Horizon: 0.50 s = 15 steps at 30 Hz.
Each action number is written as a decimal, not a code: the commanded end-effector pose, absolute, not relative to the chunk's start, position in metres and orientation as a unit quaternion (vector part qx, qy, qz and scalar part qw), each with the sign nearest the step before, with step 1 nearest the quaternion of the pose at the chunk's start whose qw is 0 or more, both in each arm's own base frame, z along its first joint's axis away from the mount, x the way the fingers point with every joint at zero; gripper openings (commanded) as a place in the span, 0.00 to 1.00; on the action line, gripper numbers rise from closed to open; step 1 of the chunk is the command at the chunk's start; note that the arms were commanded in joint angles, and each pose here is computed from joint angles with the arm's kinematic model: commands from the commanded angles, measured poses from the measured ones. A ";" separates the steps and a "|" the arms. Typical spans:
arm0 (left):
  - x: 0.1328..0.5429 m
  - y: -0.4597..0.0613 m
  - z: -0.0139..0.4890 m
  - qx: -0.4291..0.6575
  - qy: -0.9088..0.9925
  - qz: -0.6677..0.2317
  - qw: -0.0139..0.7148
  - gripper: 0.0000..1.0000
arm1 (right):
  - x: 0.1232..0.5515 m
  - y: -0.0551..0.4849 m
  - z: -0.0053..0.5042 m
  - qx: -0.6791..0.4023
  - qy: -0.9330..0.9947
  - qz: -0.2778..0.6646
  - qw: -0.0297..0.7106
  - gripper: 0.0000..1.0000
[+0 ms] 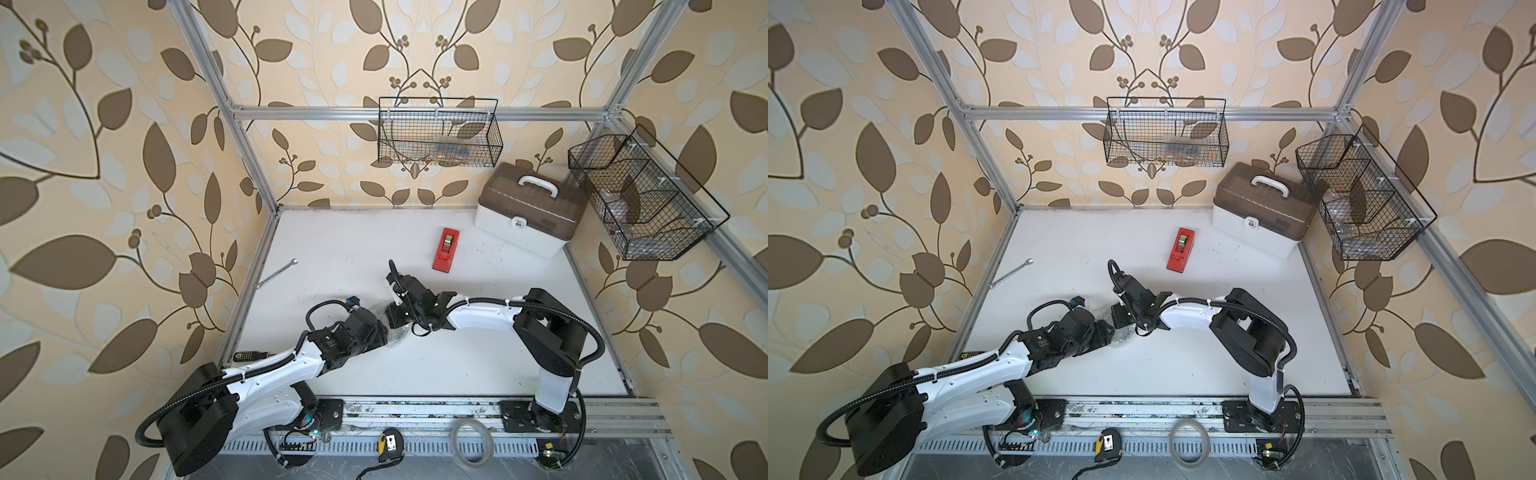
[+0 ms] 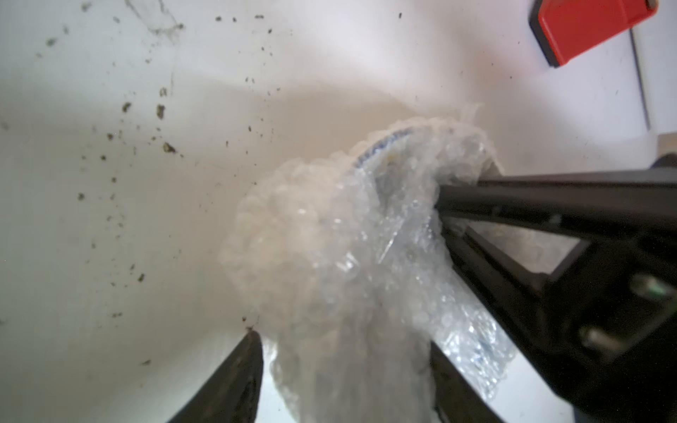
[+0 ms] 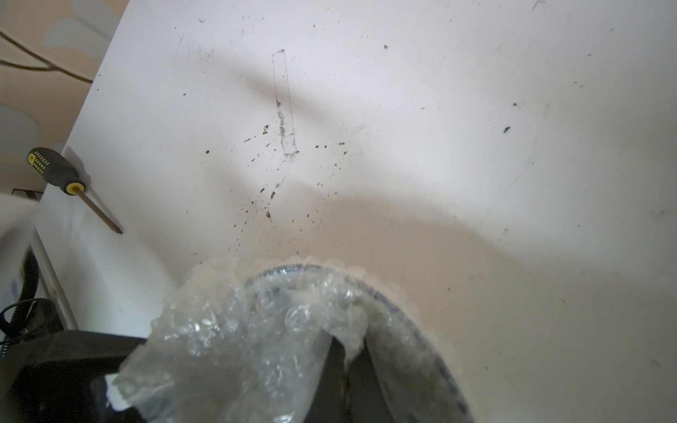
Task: Wrap bowls in bubble wrap
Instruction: Wrap the bowl in bubble wrap.
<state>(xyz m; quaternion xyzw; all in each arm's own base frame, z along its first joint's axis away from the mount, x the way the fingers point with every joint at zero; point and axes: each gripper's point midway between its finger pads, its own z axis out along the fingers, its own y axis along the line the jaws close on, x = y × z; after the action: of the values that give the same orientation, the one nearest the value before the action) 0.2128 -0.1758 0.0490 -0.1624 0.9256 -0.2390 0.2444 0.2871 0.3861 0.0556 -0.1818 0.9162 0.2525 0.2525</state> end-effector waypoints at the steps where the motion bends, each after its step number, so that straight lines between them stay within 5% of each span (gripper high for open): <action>1: 0.219 -0.150 0.036 -0.211 0.918 -0.211 0.260 0.56 | 0.286 0.375 0.040 -0.174 0.929 0.229 0.235 0.00; 7: 0.221 -0.130 0.026 -0.250 0.910 -0.200 0.262 0.46 | 0.288 0.371 0.035 -0.161 0.933 0.229 0.228 0.00; 15: 0.220 -0.131 0.012 -0.246 0.920 -0.187 0.242 0.16 | 0.287 0.378 0.056 -0.160 0.922 0.267 0.228 0.00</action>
<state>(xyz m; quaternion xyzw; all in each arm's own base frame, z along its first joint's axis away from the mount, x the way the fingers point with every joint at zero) 0.2336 -0.1567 0.0429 -0.2340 0.8995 -0.2570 0.2648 0.2915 0.3855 0.0584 -0.1645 0.9167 0.2685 0.2461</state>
